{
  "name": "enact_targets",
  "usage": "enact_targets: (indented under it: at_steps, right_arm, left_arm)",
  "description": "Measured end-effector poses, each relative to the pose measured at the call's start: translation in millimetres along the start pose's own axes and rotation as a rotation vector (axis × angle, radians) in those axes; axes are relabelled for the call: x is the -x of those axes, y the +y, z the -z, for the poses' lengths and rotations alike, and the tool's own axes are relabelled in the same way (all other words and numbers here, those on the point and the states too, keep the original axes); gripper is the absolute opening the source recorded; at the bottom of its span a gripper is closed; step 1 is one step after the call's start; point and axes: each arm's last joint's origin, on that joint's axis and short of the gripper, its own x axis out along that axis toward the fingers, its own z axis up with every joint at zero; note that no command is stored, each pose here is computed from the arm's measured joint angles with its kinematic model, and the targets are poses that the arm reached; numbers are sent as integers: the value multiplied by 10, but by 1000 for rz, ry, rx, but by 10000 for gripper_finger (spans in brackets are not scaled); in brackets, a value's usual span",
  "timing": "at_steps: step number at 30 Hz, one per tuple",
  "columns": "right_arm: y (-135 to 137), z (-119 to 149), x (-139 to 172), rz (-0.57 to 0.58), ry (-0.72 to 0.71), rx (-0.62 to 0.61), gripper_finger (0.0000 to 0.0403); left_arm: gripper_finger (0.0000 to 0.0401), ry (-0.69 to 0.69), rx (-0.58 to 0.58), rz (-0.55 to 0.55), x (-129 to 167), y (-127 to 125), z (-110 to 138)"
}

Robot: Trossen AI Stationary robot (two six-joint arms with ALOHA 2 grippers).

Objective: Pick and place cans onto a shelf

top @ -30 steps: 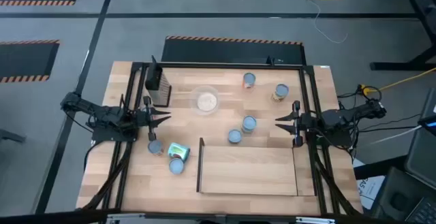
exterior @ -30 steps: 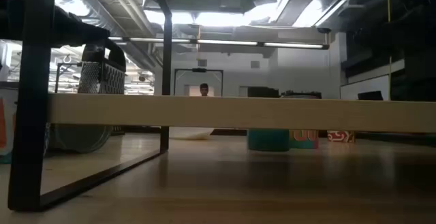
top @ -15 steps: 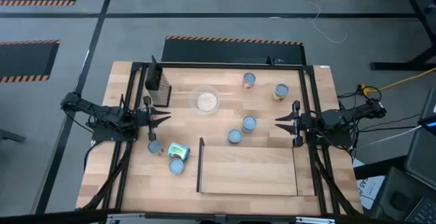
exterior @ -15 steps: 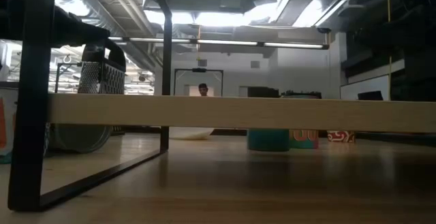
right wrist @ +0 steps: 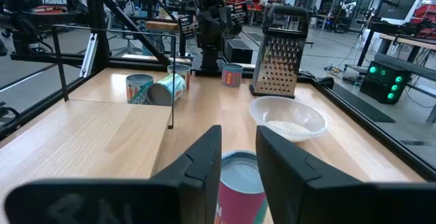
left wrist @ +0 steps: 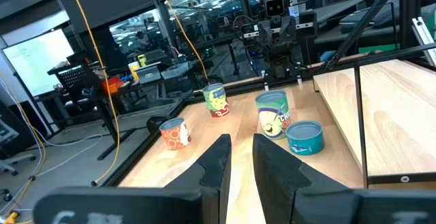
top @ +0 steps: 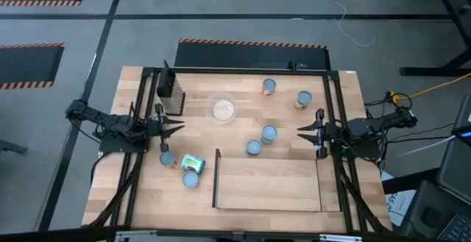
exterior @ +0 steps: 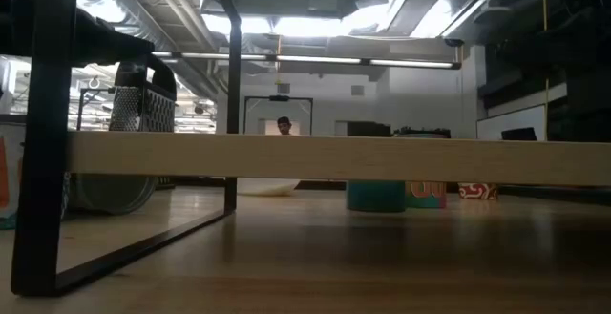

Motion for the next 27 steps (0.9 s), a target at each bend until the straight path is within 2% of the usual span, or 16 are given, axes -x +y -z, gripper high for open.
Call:
enact_targets:
  at_steps: [17,20,27]
  right_arm:
    - [0,1,0,0,0,1,96]
    - [1,-1,0,-1,-2,31,96]
    - [-1,-15,0,0,-15,-10,96]
  left_arm:
    - [55,0,1,-7,0,2,0]
    - [55,-7,8,-12,0,5,-6]
    - [55,-111,79,-46,7,45,-119]
